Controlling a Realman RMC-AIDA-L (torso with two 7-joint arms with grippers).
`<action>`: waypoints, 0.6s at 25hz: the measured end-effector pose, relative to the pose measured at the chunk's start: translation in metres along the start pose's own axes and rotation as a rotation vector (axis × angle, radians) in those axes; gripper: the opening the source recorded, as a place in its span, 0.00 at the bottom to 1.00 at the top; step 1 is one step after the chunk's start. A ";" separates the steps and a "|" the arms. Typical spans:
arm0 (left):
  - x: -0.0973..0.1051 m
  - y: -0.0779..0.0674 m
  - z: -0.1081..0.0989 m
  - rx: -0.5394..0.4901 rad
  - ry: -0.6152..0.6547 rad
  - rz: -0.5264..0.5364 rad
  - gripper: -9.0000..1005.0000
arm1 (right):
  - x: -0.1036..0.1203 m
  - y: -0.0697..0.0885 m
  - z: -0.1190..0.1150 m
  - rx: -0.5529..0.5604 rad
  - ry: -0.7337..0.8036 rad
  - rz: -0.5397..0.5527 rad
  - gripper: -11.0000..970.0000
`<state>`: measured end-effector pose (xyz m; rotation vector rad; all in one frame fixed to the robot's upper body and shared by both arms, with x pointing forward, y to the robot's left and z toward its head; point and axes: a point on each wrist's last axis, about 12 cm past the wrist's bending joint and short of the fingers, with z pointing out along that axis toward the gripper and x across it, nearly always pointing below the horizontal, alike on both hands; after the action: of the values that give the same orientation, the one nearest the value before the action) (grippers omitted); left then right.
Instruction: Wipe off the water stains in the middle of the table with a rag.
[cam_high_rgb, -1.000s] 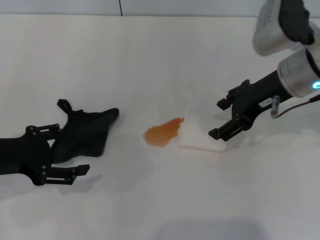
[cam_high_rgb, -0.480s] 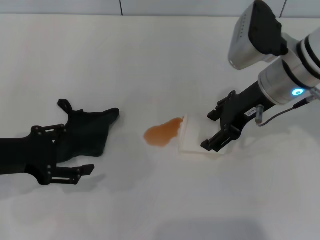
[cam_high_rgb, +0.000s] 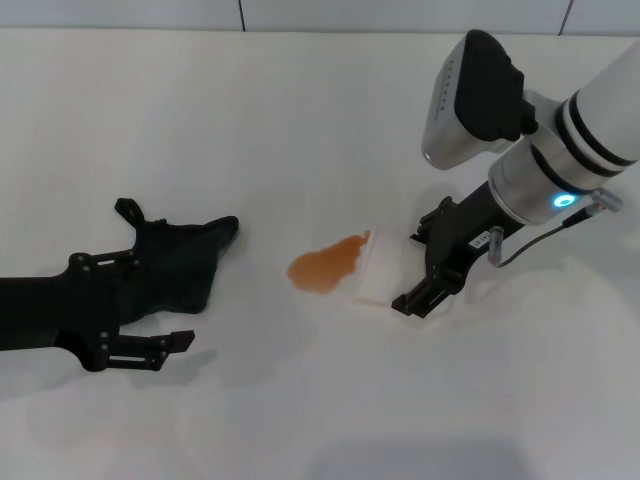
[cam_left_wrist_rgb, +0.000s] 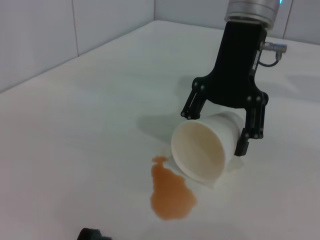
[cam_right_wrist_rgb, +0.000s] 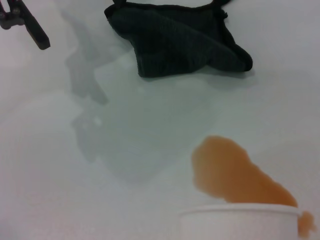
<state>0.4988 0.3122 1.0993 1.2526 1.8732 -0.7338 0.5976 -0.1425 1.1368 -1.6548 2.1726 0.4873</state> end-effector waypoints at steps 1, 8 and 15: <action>0.000 0.000 0.000 0.000 -0.001 0.000 0.87 | 0.000 0.000 0.002 -0.001 0.000 0.000 0.87; 0.000 -0.001 0.000 -0.005 -0.012 -0.003 0.87 | -0.001 0.004 0.009 -0.011 0.025 -0.021 0.87; 0.003 -0.001 0.001 -0.008 -0.011 -0.013 0.87 | -0.001 0.006 0.010 -0.012 0.015 -0.025 0.81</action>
<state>0.4976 0.3129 1.0963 1.2303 1.8754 -0.7372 0.5927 -0.1349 1.1289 -1.6957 2.1612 0.4833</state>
